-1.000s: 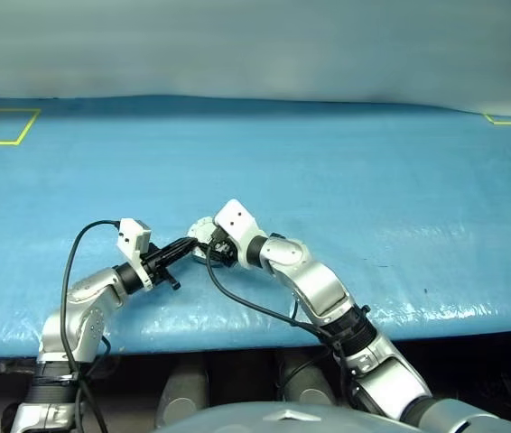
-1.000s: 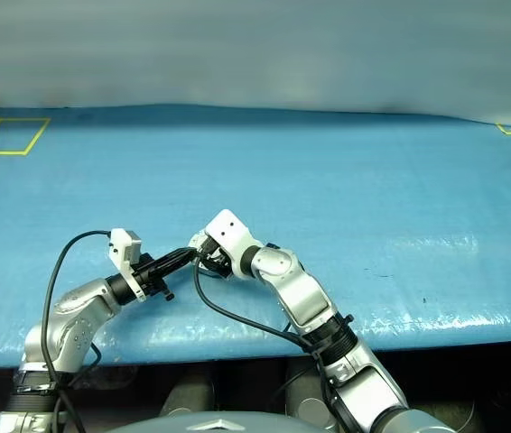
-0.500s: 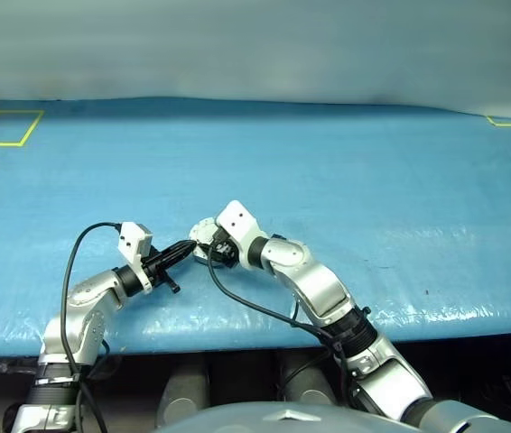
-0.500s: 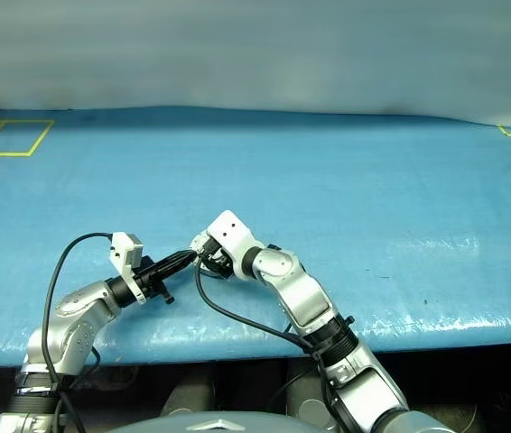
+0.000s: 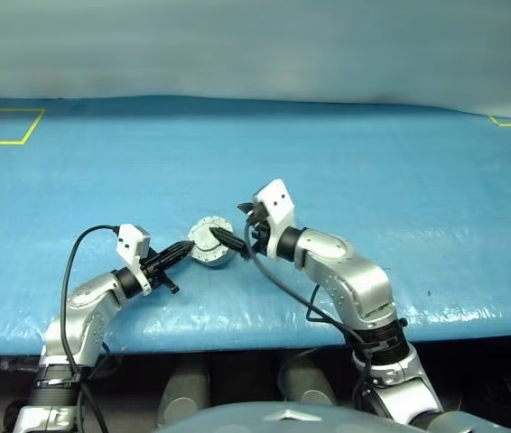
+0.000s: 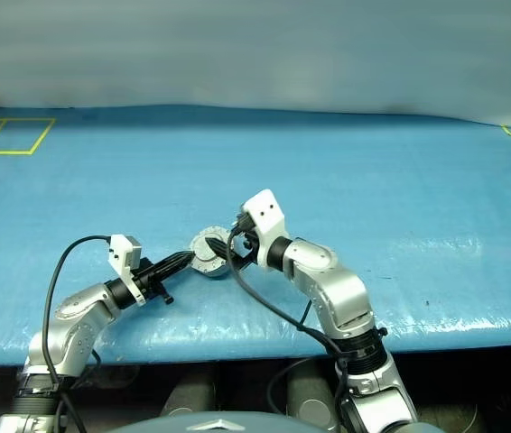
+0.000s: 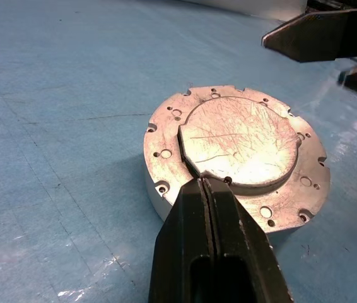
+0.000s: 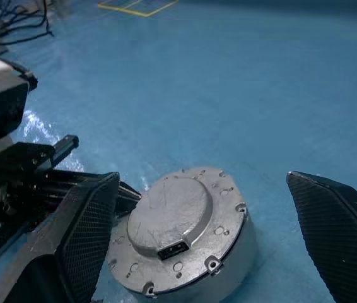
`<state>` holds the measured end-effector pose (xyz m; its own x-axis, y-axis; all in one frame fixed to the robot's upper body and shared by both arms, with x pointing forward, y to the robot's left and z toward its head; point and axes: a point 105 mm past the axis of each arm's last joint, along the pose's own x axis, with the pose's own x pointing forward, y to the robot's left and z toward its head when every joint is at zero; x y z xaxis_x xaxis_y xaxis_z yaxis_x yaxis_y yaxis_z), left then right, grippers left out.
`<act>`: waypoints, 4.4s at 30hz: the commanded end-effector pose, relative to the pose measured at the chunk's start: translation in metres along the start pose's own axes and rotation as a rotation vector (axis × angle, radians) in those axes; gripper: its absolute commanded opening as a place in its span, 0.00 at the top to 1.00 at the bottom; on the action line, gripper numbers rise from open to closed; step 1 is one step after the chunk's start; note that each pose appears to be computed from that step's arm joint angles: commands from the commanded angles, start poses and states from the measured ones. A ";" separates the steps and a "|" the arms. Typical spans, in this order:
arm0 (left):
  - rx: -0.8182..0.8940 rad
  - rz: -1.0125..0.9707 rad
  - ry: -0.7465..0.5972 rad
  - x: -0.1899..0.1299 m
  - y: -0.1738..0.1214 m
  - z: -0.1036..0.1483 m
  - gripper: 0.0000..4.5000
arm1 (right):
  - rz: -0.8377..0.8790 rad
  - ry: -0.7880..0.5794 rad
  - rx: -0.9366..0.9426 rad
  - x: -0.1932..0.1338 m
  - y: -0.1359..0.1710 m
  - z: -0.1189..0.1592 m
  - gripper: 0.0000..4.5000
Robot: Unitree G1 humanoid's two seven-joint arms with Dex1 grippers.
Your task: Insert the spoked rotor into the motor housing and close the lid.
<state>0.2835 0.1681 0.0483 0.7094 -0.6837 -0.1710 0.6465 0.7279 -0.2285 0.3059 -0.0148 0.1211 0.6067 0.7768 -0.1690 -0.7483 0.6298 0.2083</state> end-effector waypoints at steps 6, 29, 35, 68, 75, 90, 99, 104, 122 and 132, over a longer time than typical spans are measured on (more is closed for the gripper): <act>-0.029 0.010 0.060 0.001 0.000 -0.018 1.00 | 0.006 0.058 0.452 -0.003 -0.015 -0.037 0.01; -0.016 0.044 0.051 -0.005 0.006 -0.017 1.00 | 0.144 0.095 0.792 0.015 0.007 -0.054 0.72; -0.023 0.052 0.039 -0.005 0.007 -0.015 1.00 | 0.146 0.088 0.797 0.014 0.007 -0.052 0.73; -0.837 -0.175 -0.484 -0.007 -0.029 0.045 0.00 | 0.369 -0.279 0.989 -0.002 0.007 0.039 0.73; -0.887 -0.227 -0.495 0.004 -0.033 0.051 0.00 | 0.447 -0.256 0.957 -0.004 0.027 0.043 0.73; -0.911 -0.296 -0.589 0.008 -0.037 0.070 0.00 | 0.450 -0.194 0.915 -0.003 0.038 0.032 0.73; -0.859 -0.300 -0.588 0.011 -0.042 0.071 0.19 | 0.454 -0.185 0.905 -0.001 0.040 0.031 0.73; -0.865 -0.305 -0.587 0.012 -0.042 0.071 0.39 | 0.450 -0.188 0.901 -0.001 0.039 0.031 0.73; -0.836 -0.007 -0.610 0.012 -0.008 0.054 0.39 | 0.213 -0.218 0.778 0.011 0.012 0.023 0.24; -0.776 0.749 -0.737 -0.036 0.103 0.036 0.39 | 0.135 -0.216 0.754 0.012 0.002 0.016 0.24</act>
<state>0.3380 0.2407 0.0590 0.9934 0.1150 0.0046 -0.0556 0.5141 -0.8559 0.3154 -0.0037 0.1258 0.6123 0.7891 0.0494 -0.4546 0.3002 0.8386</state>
